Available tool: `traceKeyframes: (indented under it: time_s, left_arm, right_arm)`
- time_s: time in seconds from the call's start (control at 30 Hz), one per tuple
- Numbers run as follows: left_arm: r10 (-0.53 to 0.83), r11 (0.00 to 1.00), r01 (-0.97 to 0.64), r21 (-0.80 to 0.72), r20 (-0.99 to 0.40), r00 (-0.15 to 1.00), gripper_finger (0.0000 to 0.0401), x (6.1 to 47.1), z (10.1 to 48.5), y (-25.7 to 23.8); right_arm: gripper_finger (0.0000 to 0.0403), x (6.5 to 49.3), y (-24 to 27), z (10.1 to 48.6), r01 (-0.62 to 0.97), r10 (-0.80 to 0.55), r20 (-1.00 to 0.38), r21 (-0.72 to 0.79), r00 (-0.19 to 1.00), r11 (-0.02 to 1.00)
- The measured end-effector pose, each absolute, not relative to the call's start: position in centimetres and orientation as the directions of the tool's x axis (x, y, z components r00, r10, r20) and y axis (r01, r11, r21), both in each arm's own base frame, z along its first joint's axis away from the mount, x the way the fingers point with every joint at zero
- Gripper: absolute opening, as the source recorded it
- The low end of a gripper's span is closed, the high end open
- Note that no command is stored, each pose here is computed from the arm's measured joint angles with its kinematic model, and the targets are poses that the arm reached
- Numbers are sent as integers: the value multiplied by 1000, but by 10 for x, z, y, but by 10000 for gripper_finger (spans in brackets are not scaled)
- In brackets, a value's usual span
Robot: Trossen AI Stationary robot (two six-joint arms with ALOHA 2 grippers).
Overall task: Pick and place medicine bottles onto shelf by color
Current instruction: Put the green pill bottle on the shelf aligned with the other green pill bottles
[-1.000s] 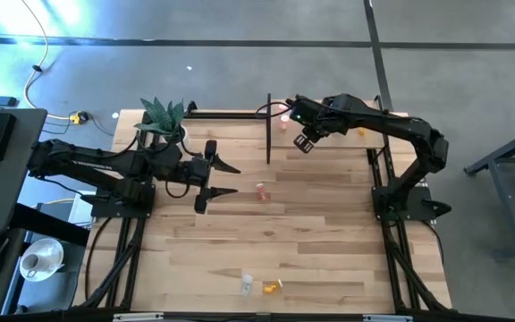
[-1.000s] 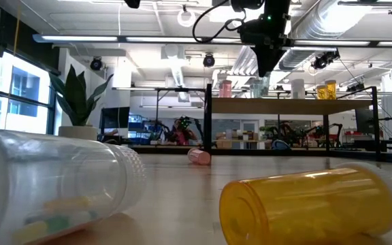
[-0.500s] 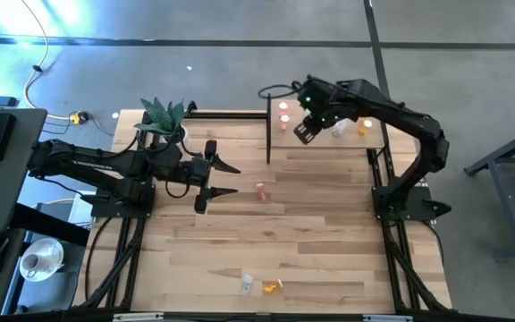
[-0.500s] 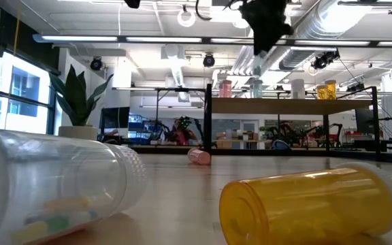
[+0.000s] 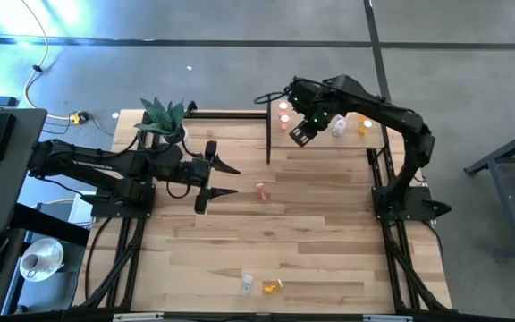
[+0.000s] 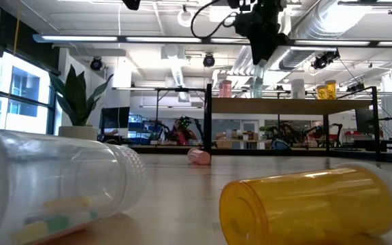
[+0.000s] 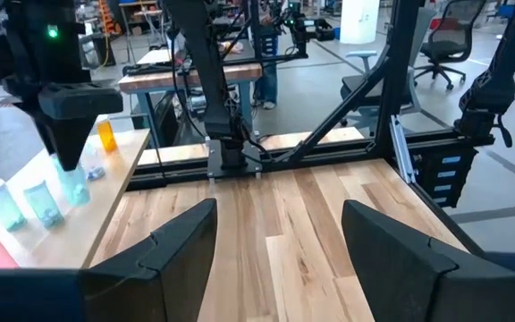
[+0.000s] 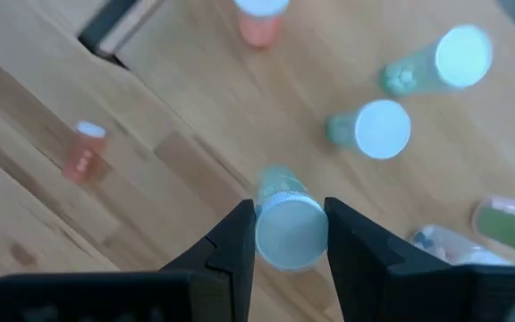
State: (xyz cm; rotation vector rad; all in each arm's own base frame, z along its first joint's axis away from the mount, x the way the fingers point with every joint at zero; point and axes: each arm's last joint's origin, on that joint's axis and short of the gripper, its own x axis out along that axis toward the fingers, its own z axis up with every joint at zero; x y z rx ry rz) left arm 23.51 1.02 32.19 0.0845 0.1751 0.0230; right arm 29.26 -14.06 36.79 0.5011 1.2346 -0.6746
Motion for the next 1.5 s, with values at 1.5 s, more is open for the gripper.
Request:
traceKeyframes:
  time_s: [1.5]
  left_arm:
    - [30,997,-15,77,-195,980,231,235,320,10]
  right_arm:
    - [101,306,-164,334,779,-137,-989,-51,45,624]
